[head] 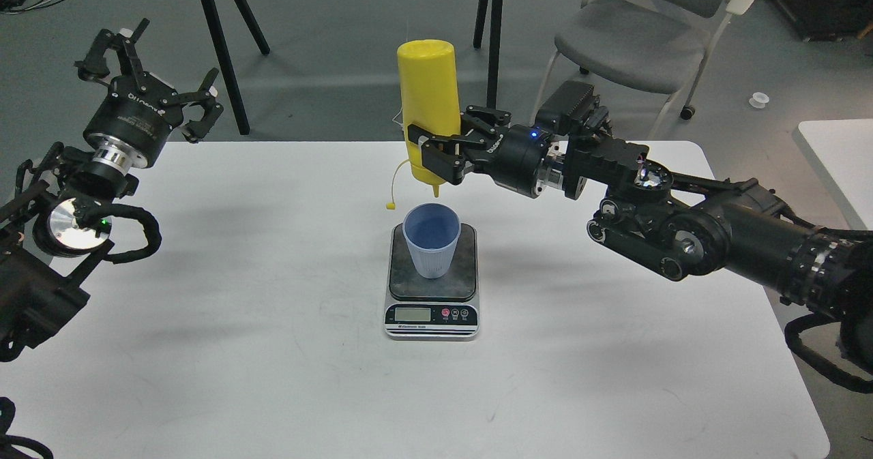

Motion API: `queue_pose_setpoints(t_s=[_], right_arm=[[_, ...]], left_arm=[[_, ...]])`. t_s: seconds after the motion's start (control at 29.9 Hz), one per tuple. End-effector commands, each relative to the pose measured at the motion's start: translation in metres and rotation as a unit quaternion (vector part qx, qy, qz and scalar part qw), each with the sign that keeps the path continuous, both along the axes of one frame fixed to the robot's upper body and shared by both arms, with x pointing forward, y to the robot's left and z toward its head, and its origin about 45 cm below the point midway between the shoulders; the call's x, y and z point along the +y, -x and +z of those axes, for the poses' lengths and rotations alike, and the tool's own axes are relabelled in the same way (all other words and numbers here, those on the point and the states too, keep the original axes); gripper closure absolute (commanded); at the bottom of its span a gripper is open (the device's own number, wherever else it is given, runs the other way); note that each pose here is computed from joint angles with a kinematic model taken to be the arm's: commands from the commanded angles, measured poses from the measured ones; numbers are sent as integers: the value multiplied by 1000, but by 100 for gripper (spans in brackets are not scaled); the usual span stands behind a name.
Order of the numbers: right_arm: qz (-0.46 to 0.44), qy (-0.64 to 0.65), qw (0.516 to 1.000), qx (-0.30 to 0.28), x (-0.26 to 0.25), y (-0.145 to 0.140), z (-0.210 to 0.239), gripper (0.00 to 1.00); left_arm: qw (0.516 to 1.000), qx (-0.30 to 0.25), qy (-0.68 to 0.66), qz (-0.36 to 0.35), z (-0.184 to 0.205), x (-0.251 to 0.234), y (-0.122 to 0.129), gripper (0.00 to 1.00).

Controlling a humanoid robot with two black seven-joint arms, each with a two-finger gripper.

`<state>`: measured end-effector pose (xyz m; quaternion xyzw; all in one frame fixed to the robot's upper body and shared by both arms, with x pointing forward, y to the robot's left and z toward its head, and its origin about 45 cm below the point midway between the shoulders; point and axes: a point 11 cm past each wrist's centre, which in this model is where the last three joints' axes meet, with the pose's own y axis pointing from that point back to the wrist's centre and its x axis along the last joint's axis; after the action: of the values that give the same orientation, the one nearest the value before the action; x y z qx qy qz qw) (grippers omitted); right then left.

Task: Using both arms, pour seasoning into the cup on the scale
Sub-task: 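Turn the bottle upright and lower it back onto the table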

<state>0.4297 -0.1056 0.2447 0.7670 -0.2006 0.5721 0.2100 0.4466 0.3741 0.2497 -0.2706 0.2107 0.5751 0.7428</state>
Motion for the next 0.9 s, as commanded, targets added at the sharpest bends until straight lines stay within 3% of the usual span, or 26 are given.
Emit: queue_pose_setpoints(t_s=[0.0,0.13,0.33,0.67,0.77,0.87], right_arm=[[-38,-87,993,73,-10,-1,17,62],[-95,-187,964,164,-38,-6,39,62],[-172,-332,880,293,-102,1,54,62],[-222,-518,715,415,-169,22,31,62],[-221,-583,642,445,-183,30,20,63],[-215,-662,538,475,-196,38,6,63]], left_arm=[[1000,0,1,-2,0,-2,-1,1],[1000,-2,2,-2,2,-2,-1,1],[1000,1,2,-2,0,-2,-1,1],[1000,-1,4,-2,1,-2,-1,1],[1000,0,4,-3,0,-3,-1,1],[1000,4,-1,-5,-2,-3,0,1]])
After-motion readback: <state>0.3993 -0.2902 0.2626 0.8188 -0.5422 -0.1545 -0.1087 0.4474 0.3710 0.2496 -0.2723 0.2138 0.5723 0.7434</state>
